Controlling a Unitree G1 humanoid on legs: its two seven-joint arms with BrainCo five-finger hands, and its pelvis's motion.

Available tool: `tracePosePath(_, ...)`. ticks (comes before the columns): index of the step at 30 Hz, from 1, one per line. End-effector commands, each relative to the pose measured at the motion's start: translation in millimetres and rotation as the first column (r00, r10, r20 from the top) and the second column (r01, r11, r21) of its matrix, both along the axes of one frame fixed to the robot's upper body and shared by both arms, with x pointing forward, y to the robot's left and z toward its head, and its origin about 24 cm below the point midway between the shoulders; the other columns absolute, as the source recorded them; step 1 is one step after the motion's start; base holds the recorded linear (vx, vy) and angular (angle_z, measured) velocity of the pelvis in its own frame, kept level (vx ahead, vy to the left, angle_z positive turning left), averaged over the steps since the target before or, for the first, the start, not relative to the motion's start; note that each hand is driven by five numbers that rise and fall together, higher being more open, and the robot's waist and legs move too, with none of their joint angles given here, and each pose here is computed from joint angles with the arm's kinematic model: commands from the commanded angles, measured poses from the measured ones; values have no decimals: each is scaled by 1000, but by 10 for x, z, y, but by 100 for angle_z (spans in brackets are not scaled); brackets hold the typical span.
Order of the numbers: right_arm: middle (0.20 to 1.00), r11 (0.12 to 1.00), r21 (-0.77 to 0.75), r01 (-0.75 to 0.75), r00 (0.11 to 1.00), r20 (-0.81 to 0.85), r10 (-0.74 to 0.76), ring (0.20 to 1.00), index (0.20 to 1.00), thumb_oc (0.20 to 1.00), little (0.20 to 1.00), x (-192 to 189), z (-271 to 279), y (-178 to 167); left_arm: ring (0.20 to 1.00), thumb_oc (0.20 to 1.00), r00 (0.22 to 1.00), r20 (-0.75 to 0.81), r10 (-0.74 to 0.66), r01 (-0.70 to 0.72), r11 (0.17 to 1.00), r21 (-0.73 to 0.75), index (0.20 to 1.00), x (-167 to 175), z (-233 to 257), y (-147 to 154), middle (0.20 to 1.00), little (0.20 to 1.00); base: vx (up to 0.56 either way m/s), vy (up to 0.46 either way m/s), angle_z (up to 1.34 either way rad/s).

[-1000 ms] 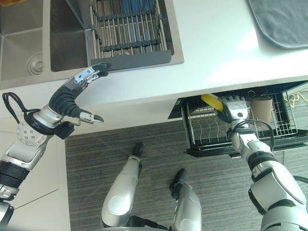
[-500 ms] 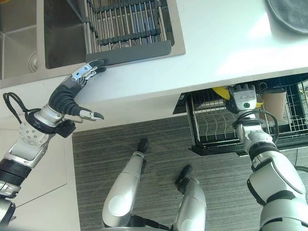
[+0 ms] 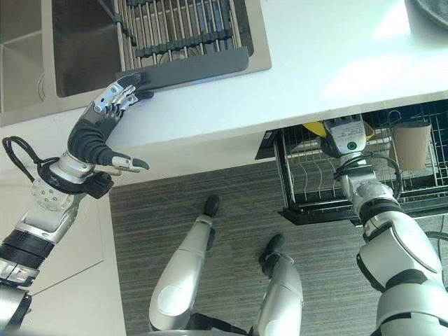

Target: Place the dishes in the dishwasher.

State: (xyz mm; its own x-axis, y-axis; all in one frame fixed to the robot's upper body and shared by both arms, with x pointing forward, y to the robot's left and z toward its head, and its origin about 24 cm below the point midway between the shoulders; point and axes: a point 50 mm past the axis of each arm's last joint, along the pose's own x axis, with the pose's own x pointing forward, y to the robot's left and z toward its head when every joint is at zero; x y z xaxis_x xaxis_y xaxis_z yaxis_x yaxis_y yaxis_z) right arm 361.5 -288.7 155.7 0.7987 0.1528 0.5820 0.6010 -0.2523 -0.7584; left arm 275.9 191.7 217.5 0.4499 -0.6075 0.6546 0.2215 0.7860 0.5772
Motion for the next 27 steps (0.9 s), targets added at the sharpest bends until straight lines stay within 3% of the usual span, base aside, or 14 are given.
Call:
tracePosePath(1,1000,992,104,-67,986,159,50,1000,1000,1000,1000,187,662,162,1000,1000,998,57,-31,35,997,-75,1000,-38,35,-55,1000,1000,0,0,0)
tracePosePath(3,1000,962,256,-95,992,-55,112,1000,1000,1000,1000,257,470,238,1000,1000,997,62,-38,42,996,-73,1000,-44,10,-97,1000,1000,0,0,0)
tracePosePath(4,1000,892,452,-24,957,-248,151,1000,1000,1000,1000,305,301,233,1000,1000,997,65,-41,46,996,-76,1000,-52,-1,-113,1000,1000,0,0,0)
tracePosePath(5,1000,827,560,48,923,-342,177,1000,1000,1000,1000,296,115,199,1000,1000,997,66,-41,47,996,-78,1000,-59,-9,-144,1000,1000,-1,0,4)
tracePosePath(7,1000,692,694,197,864,-457,213,1000,1000,1000,1000,269,-187,154,1000,1000,997,60,-48,53,995,-79,1000,-49,18,-210,1000,1000,29,15,5)
tracePosePath(8,1000,691,689,221,850,-483,209,1000,1000,1000,1000,248,-257,133,1000,1000,997,54,-55,59,995,-77,1000,-43,38,-234,1000,1000,38,20,6)
tracePosePath(12,1000,643,730,230,860,-462,218,1000,1000,1000,1000,242,-249,99,1000,1000,997,49,-56,59,995,-75,1000,-68,49,-230,1000,1000,16,5,5)
tracePosePath(23,1000,616,771,161,920,-343,190,1000,1000,1000,1000,241,-160,97,1000,1000,998,44,-45,48,996,-81,1000,-58,31,-239,1000,1000,0,0,0)
tracePosePath(27,1000,507,857,86,966,-197,169,1000,1000,1000,1000,241,-28,63,1000,1000,999,36,-38,41,996,-83,1000,-70,20,-236,1000,1000,0,0,0)
